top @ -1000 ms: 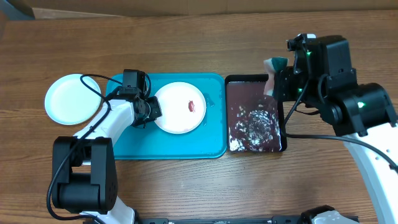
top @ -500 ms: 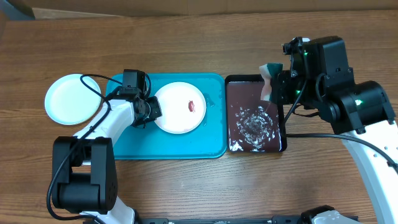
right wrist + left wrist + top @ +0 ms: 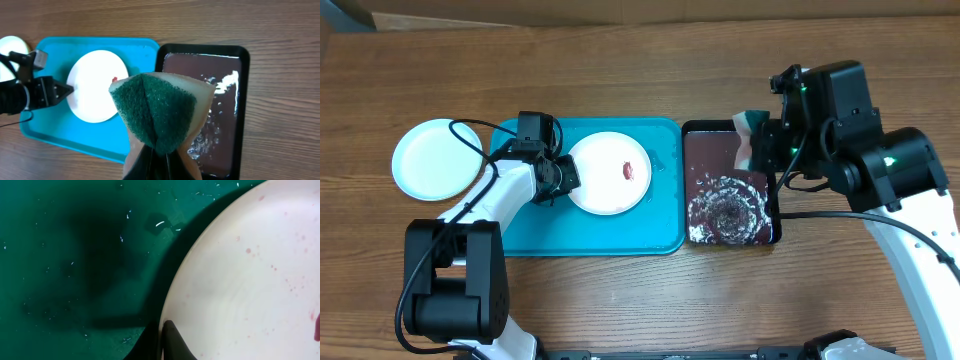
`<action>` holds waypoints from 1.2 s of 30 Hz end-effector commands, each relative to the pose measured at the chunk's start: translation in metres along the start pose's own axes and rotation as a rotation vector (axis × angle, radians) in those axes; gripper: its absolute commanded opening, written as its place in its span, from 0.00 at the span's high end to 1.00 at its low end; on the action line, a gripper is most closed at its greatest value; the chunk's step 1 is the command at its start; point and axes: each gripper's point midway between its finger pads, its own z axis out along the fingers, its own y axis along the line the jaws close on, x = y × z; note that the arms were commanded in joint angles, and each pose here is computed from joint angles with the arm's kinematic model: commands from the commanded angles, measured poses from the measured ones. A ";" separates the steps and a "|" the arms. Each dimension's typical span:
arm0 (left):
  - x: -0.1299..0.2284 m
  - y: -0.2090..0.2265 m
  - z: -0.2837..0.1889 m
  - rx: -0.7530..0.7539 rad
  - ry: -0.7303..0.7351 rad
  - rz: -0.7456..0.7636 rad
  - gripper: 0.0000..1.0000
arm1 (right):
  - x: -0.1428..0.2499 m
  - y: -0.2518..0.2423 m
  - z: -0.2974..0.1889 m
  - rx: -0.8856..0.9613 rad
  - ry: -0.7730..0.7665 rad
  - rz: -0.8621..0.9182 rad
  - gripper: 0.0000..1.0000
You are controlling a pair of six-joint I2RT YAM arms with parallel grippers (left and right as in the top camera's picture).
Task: Clean dirty plates on tray and stack at the side
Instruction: 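Rub the held sponge in the water of the black tray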
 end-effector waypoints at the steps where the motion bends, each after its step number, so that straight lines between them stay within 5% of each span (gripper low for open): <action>1: -0.001 -0.001 0.004 -0.007 0.005 0.017 0.94 | -0.009 -0.004 0.000 0.037 -0.025 0.048 0.96; 29: -0.002 -0.001 0.004 -0.006 0.002 0.017 0.96 | 0.048 -0.045 0.167 0.164 0.334 0.108 0.96; 36: -0.002 -0.002 0.004 -0.005 0.002 0.017 0.96 | 0.053 -0.047 0.174 0.166 0.351 0.110 0.96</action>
